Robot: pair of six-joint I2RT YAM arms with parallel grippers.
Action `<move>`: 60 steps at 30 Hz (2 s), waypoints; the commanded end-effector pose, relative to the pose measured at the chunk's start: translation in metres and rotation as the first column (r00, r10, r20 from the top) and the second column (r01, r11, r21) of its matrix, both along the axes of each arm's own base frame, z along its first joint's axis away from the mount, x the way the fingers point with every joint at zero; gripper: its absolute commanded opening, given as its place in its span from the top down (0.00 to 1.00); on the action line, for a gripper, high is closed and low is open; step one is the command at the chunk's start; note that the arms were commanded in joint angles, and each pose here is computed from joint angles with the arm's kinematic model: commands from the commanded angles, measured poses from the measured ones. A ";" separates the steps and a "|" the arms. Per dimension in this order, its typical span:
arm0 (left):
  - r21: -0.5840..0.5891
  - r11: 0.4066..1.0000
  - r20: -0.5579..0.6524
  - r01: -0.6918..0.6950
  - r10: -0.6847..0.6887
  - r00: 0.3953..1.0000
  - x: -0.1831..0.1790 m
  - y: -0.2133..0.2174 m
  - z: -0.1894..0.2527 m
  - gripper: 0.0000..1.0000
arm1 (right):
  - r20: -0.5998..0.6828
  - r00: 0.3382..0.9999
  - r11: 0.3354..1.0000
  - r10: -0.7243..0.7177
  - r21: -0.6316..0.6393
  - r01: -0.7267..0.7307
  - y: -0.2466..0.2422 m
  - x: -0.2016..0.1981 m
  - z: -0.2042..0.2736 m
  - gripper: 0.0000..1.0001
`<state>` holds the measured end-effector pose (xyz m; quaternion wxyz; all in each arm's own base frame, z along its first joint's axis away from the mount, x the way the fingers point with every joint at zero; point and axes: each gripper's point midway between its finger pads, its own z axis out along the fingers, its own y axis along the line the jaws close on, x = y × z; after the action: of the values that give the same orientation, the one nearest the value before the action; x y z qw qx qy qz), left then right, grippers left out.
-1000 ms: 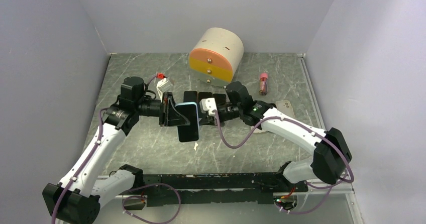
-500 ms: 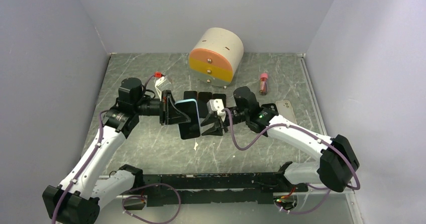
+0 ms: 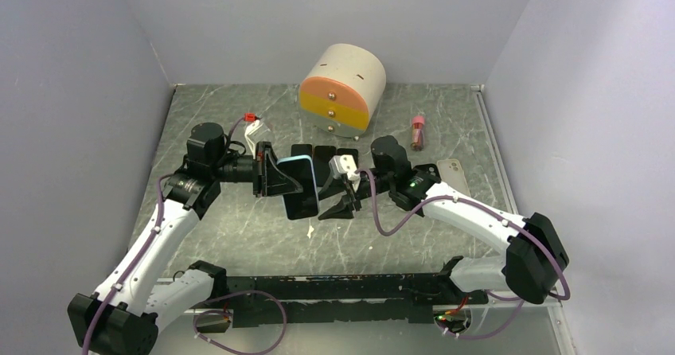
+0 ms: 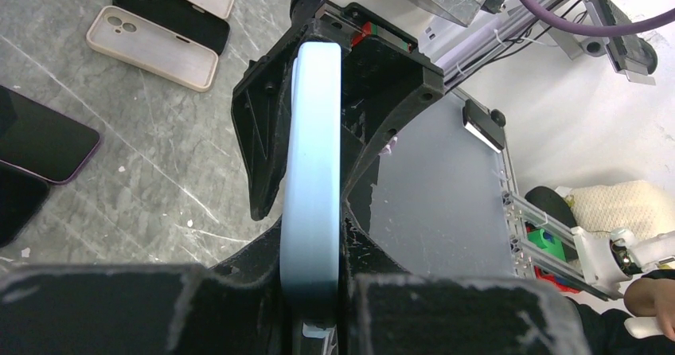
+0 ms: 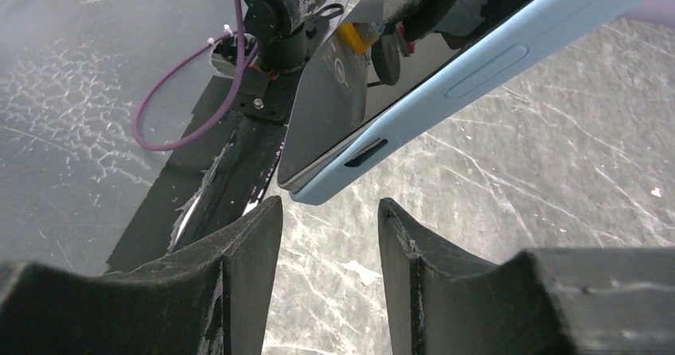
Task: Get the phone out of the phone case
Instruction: Remove the phone case from the phone.
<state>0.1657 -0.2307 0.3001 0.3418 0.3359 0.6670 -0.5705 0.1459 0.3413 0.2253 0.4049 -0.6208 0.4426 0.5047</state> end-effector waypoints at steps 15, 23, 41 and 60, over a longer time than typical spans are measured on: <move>-0.084 0.993 0.040 0.083 -0.080 0.996 -0.013 -0.001 0.017 0.97 | 0.002 1.000 0.997 -0.010 0.077 0.010 0.010 0.005 0.021 0.61; -0.130 0.984 0.046 0.121 -0.116 0.992 -0.021 -0.002 0.027 0.98 | 0.005 0.995 0.991 -0.104 0.081 0.103 0.013 0.023 0.017 0.74; -0.083 0.972 -0.061 -0.219 0.214 0.975 0.030 0.000 0.002 0.97 | -0.071 0.982 0.971 -0.176 0.149 0.185 0.002 0.024 0.026 0.56; -0.414 0.738 -0.151 -0.532 0.521 0.840 0.076 0.025 0.028 0.97 | -0.387 0.877 0.867 -0.285 0.285 0.408 -0.007 0.028 0.018 0.36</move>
<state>0.2321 -0.2186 0.2659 0.4464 0.0528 0.6852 -0.5730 0.1834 0.3315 0.2135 0.4955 -0.3848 0.5541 0.5472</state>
